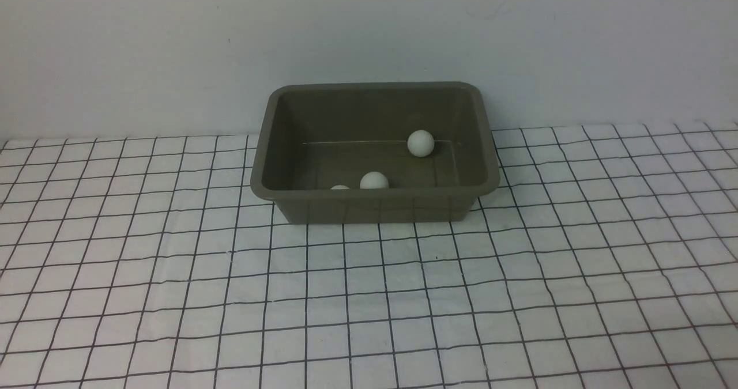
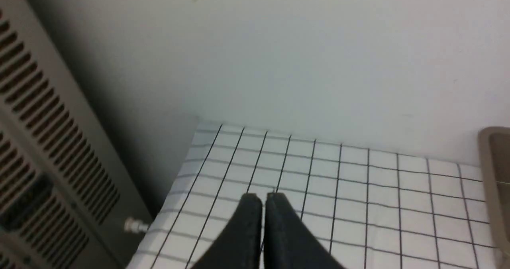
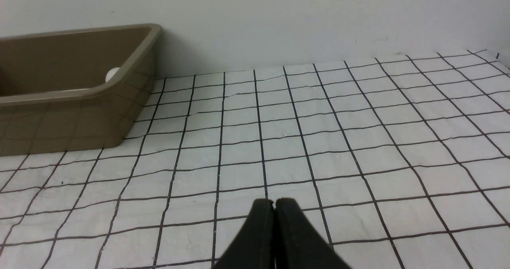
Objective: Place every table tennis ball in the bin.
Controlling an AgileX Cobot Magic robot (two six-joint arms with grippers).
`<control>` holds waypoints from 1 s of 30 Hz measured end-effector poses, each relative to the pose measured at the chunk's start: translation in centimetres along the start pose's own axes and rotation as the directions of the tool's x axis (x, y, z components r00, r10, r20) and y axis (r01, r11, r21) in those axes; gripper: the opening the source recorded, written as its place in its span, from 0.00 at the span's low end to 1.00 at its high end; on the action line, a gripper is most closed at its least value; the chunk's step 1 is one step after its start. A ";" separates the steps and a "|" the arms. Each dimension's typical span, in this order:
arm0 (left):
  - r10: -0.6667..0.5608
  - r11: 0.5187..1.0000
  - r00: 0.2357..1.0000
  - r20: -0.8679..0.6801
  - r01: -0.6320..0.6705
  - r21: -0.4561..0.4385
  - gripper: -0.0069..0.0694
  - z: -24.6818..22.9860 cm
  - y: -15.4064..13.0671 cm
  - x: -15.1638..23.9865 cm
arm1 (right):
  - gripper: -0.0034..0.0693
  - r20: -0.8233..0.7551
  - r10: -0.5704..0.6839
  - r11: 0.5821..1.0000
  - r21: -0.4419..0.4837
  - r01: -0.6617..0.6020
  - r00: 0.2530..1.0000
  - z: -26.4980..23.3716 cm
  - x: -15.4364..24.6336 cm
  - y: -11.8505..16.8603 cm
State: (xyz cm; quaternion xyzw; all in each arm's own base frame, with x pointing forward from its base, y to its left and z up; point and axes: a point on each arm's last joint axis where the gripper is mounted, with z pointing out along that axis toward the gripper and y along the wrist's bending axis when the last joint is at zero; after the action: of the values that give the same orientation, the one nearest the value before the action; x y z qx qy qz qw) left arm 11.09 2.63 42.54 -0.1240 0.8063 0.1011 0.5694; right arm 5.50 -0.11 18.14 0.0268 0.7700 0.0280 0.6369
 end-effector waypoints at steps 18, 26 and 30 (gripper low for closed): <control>-0.343 0.939 0.939 0.003 0.343 0.034 0.08 -1.1 1.5 16.2 | 0.02 0.000 -0.001 1.000 0.000 0.001 1.000 0.0 0.0 0.0; -0.372 0.926 0.926 0.064 0.365 0.096 0.08 -1.5 1.5 17.5 | 0.02 0.000 -0.001 1.000 0.000 0.001 1.000 0.0 0.0 0.0; -0.378 0.923 0.923 0.073 0.370 0.104 0.08 -1.6 1.5 18.0 | 0.02 0.000 -0.001 1.000 0.000 0.001 1.000 0.0 0.0 0.0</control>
State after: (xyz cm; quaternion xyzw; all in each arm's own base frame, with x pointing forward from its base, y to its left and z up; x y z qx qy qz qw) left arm 3.37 2.04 26.16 -0.2458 0.7444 -0.0396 0.6196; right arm 5.50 -0.11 18.14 0.0264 0.7700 0.0277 0.6369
